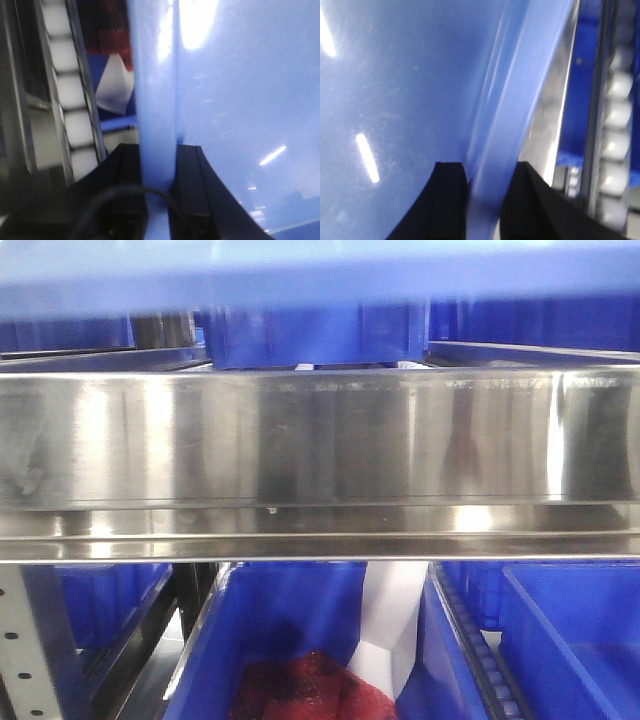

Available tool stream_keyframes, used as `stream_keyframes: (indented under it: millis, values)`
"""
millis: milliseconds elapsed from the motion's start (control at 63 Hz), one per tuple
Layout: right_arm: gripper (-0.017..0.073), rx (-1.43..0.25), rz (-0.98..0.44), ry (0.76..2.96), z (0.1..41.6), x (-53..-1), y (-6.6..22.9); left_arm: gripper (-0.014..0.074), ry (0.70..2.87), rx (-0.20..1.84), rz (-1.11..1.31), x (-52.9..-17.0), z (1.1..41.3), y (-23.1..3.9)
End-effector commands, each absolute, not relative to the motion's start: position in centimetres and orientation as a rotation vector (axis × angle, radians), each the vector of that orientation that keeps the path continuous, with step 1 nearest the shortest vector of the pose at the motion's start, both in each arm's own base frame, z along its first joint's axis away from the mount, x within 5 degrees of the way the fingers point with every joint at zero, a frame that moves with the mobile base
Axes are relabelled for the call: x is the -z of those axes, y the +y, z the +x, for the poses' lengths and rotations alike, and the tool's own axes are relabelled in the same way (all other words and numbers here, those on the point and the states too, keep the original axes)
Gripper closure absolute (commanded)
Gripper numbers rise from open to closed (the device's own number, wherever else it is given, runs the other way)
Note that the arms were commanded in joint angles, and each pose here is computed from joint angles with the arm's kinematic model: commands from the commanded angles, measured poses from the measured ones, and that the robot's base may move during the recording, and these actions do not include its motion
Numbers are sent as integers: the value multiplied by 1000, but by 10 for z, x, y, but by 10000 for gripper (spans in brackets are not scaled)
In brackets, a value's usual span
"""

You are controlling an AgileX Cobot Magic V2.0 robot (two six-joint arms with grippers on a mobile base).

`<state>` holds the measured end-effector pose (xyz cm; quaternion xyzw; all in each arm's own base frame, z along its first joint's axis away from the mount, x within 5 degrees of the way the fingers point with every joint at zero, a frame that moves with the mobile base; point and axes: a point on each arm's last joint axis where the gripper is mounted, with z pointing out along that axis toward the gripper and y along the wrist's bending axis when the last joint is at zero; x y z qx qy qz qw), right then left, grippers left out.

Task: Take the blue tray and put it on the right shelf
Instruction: 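Drive up to the metal shelf rack, tray raised above the shelf, then lower the tray onto the upper shelf and open both grippers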

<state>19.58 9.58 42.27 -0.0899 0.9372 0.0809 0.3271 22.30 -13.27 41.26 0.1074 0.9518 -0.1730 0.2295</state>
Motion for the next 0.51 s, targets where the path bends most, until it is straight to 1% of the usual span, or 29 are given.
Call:
stream_keyframes:
  millis: [0,111,222,381,492]
  values:
    - [503,-242,-282,2280,208,-453,102,642,2550,476,307,-434,227,-127]
    - [503,-229,-280,2263,228,-461,111,642,2509,469,265,-436,247,-125]
    - [503,-164,-288,2273,254,-456,121,642,2518,455,219,-426,267,-123]
    - [503,-67,-308,2339,291,-427,134,642,2526,446,192,-407,295,-128]
    - [503,-36,-276,2401,310,-408,134,642,2527,441,191,-395,308,-133]
